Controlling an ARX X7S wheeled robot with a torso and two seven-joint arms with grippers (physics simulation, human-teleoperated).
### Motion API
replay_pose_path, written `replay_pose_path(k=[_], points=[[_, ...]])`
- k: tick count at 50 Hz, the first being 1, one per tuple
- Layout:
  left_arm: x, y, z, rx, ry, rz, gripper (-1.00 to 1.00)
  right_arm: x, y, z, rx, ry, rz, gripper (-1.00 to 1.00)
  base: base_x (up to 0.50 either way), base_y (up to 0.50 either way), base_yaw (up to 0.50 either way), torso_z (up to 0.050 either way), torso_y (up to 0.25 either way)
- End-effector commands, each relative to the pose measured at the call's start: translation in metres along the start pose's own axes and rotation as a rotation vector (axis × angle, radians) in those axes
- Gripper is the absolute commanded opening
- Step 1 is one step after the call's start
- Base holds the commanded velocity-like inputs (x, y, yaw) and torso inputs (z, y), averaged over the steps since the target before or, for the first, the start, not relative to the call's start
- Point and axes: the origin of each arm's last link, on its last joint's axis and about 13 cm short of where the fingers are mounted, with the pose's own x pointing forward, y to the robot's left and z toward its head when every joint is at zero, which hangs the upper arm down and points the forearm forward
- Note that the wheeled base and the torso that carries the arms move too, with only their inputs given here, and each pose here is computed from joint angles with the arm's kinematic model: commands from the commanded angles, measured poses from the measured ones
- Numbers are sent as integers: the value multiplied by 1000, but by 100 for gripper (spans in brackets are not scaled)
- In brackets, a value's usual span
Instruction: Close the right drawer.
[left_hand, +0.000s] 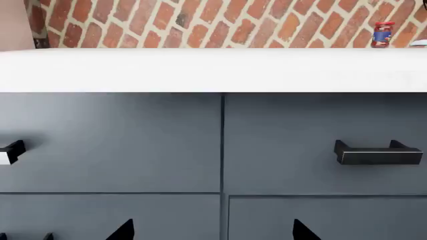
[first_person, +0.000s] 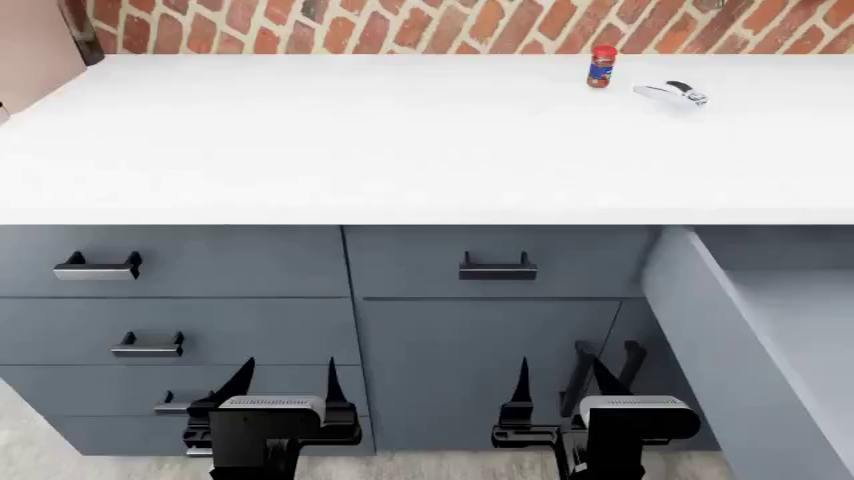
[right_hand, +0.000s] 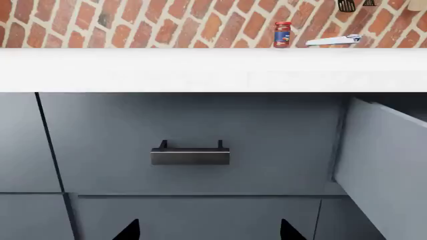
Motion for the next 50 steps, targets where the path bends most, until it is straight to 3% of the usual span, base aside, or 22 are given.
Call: replay_pose_path(k=[1,9,50], points=[[-2,0,2,-2,-9,-6,100,3,-1,-3,-4,-3,-2,100,0,0,0,0,0],[-2,1,1,-1,-10,-2,100,7,0,-7,-16,14,12,100,0,0,0,0,0],[4,5,-3,-28,-9,19,100,3,3,2,15,19,-3,100,0,0,0,50,0]])
